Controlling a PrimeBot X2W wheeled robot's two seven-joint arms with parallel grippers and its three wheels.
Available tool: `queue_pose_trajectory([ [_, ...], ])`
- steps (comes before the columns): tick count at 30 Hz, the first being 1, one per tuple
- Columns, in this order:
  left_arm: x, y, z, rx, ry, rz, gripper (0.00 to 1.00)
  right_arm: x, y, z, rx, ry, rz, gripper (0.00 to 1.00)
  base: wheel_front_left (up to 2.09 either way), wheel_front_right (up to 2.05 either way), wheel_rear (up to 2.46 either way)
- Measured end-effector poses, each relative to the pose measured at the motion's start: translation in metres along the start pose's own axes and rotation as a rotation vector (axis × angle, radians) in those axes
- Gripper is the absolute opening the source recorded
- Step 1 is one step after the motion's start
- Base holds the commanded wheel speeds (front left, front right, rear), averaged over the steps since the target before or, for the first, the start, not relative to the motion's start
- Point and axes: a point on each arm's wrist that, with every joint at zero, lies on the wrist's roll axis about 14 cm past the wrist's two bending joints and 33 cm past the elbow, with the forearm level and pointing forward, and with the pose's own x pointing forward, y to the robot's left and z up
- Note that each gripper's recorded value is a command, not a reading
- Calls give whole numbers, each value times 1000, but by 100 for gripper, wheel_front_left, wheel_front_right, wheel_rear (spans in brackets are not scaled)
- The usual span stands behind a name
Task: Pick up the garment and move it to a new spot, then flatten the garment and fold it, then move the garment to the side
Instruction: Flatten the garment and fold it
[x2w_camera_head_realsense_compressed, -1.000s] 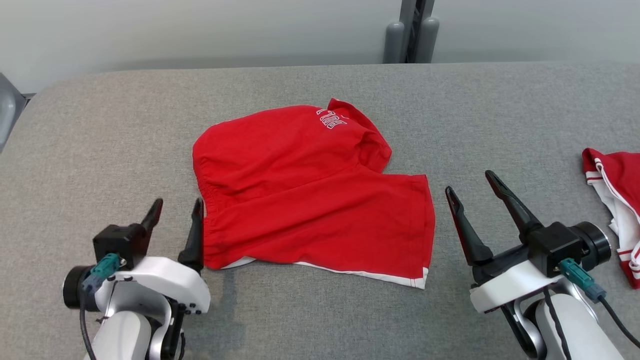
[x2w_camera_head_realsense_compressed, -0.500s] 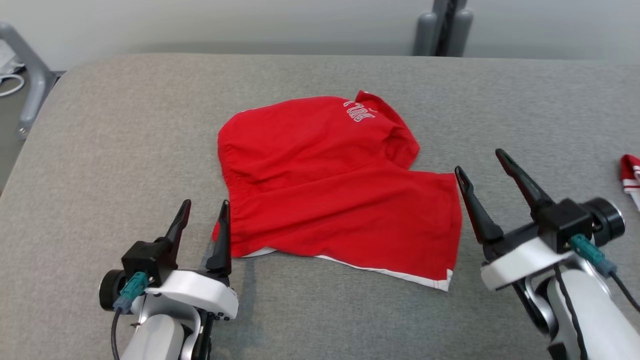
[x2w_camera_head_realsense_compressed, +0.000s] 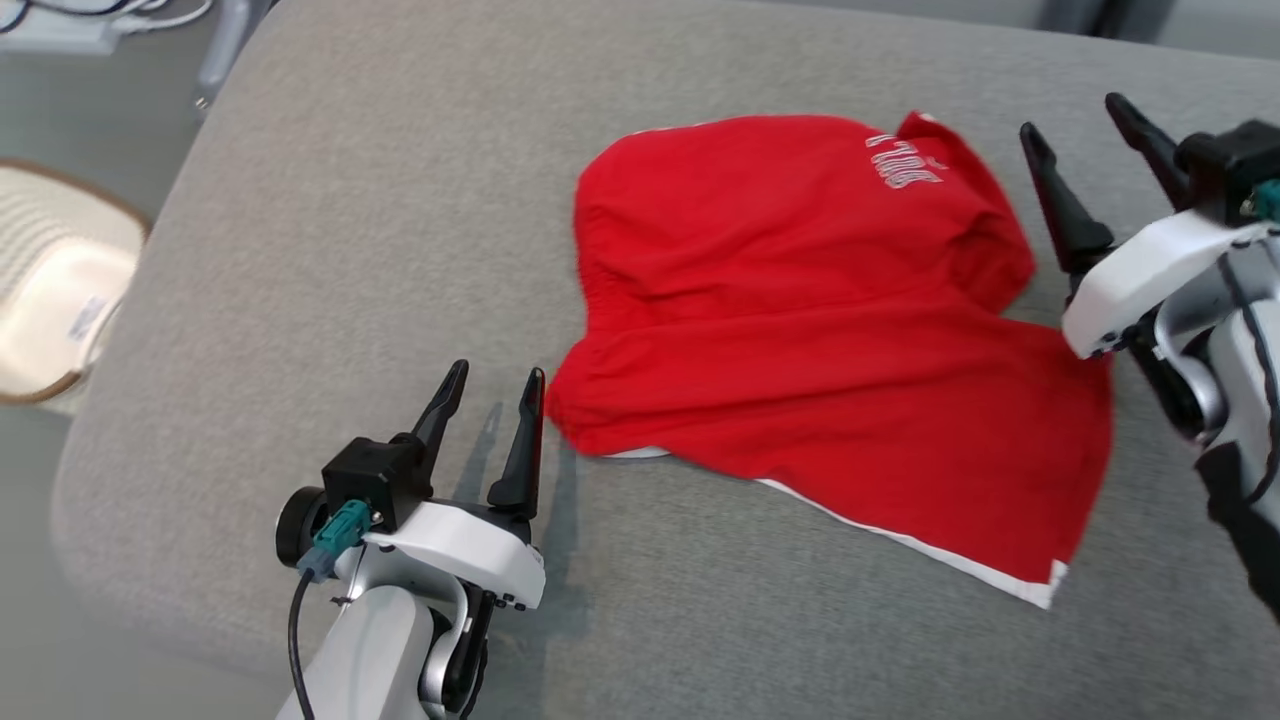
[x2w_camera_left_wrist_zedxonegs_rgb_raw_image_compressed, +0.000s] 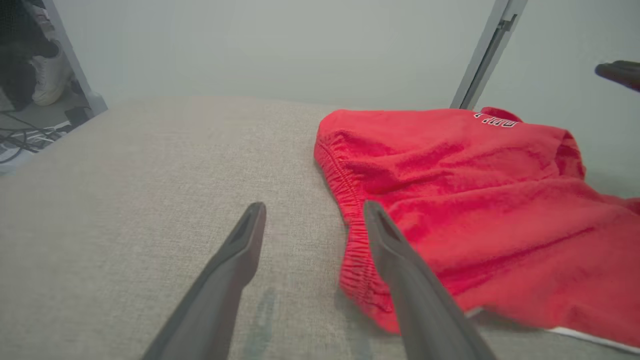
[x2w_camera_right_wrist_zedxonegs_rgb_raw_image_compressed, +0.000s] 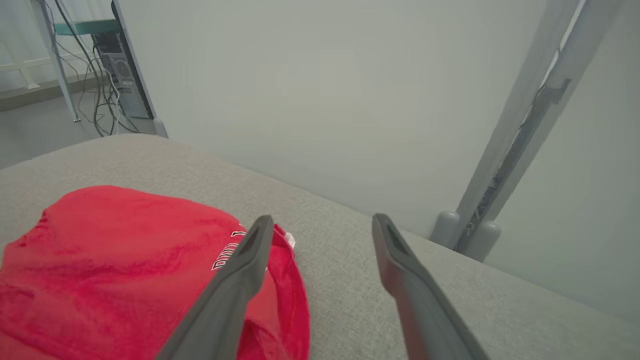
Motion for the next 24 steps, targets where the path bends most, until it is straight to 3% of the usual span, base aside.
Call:
queue_pose_trajectory([
  [7,-9,18,-3,-53,16,69,100,41,8,-44,18,166,75,100,0,0,0],
  [15,-21,37,-12,-50,49,153,100,63,28,-66,19,239,156,100,0,0,0],
  [24,-24,34,-18,-57,71,160,100,74,12,-79,54,297,119,100,0,0,0],
])
